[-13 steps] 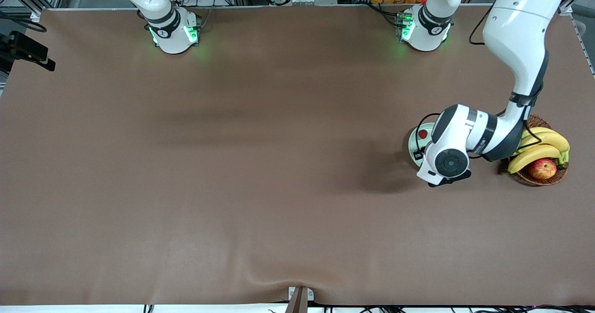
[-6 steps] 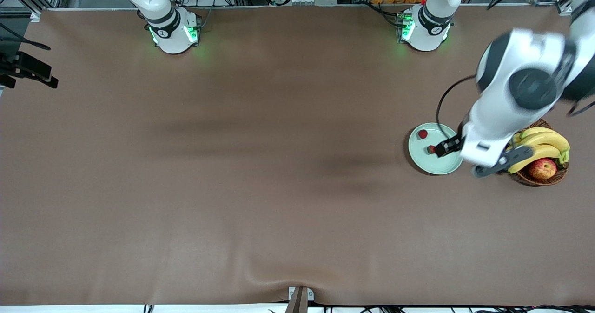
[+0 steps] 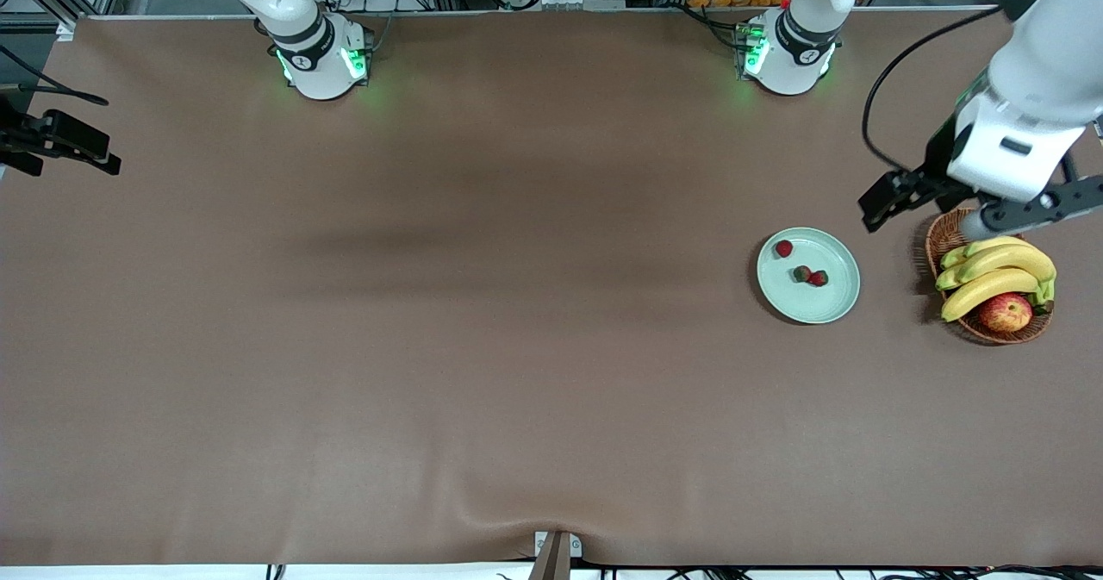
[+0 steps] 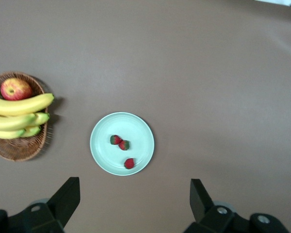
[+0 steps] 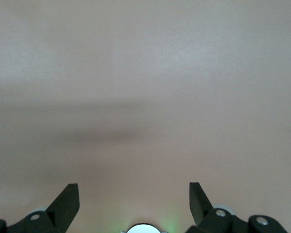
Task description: Collect all strawberries into plate
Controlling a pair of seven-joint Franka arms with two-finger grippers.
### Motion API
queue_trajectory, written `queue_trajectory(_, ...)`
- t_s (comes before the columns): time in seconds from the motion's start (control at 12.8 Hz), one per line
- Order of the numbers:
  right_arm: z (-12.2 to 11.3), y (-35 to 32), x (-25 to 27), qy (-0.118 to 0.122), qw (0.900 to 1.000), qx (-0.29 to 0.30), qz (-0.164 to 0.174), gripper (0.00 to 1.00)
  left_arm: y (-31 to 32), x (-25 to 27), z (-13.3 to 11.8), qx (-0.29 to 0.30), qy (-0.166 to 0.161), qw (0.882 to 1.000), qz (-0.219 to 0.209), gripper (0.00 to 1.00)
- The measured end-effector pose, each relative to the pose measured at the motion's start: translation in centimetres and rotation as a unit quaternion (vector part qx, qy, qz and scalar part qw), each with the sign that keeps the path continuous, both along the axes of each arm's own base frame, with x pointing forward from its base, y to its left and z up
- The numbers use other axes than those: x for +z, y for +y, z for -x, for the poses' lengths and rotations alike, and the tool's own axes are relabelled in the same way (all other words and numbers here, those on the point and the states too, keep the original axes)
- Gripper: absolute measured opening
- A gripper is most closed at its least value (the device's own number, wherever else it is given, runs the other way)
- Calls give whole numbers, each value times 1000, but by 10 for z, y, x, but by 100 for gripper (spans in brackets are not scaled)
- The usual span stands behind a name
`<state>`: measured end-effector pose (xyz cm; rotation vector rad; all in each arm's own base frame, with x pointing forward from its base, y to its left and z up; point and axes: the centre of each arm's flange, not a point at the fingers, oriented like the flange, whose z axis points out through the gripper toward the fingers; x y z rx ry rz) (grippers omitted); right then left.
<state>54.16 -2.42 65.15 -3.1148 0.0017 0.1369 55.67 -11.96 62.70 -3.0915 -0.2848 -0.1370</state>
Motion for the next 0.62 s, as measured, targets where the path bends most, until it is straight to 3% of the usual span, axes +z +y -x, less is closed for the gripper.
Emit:
queue_trajectory(0.39,0,3,0,0,1000,2,0,100,66,25,19,-68,22,997,16,100)
queue_trajectory(0.62,0,3,0,1,1000,2,0,100,67,27,20,-97,22,995,14,100)
